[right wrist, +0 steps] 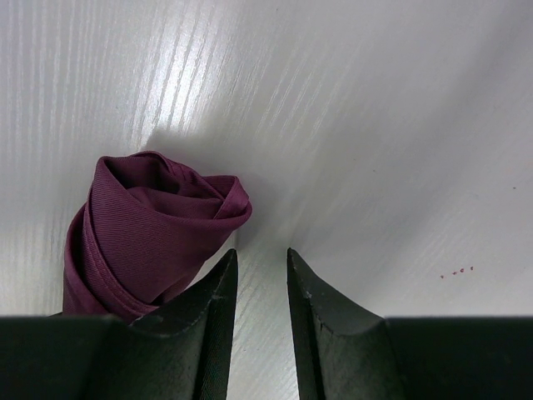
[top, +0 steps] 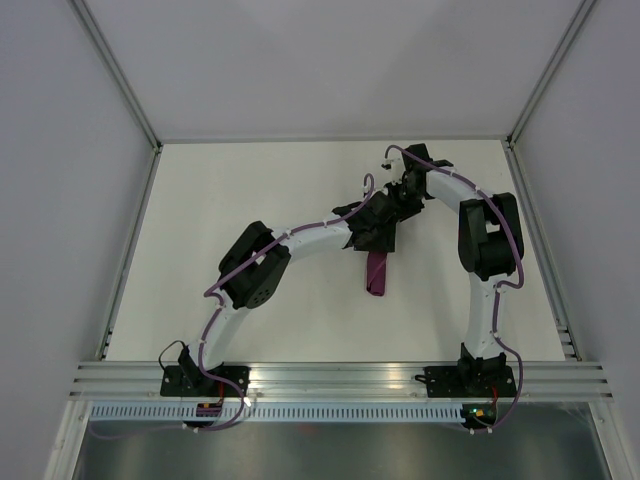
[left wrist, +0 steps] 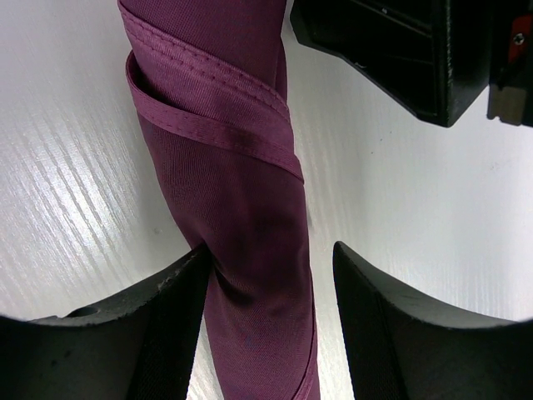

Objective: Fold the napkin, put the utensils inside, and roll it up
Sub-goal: Roll the napkin with the utensil

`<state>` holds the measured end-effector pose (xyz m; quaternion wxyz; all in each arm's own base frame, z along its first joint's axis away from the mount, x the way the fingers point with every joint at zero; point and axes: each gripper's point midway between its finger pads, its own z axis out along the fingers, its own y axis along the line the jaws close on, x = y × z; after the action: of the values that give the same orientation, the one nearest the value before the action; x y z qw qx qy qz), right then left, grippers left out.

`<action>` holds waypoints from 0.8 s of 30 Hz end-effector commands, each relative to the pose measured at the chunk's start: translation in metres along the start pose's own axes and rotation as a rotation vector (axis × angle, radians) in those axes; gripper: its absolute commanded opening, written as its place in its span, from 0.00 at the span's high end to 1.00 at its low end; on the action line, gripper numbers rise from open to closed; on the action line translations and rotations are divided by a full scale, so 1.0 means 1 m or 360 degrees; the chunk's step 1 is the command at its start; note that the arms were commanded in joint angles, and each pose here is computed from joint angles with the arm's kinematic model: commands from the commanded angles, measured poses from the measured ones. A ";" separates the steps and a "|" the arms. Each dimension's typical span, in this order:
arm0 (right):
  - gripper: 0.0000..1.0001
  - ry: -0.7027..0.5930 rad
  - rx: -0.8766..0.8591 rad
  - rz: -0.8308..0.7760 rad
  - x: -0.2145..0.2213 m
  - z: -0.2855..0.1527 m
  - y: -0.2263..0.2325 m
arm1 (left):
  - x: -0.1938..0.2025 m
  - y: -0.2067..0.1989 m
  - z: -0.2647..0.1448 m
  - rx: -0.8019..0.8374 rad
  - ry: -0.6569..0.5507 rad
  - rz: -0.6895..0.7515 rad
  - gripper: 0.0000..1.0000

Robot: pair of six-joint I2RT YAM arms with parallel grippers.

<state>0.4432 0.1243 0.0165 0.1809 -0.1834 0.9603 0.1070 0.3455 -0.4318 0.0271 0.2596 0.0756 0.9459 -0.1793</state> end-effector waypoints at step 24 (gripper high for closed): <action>0.72 0.0060 0.0026 0.0018 0.010 -0.001 0.000 | 0.014 0.016 -0.019 -0.0146 0.0067 0.0232 0.01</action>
<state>0.4431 0.1243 0.0164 0.1808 -0.1838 0.9602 0.1071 0.3408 -0.4261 0.0294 0.2721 0.1085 0.9442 -0.1505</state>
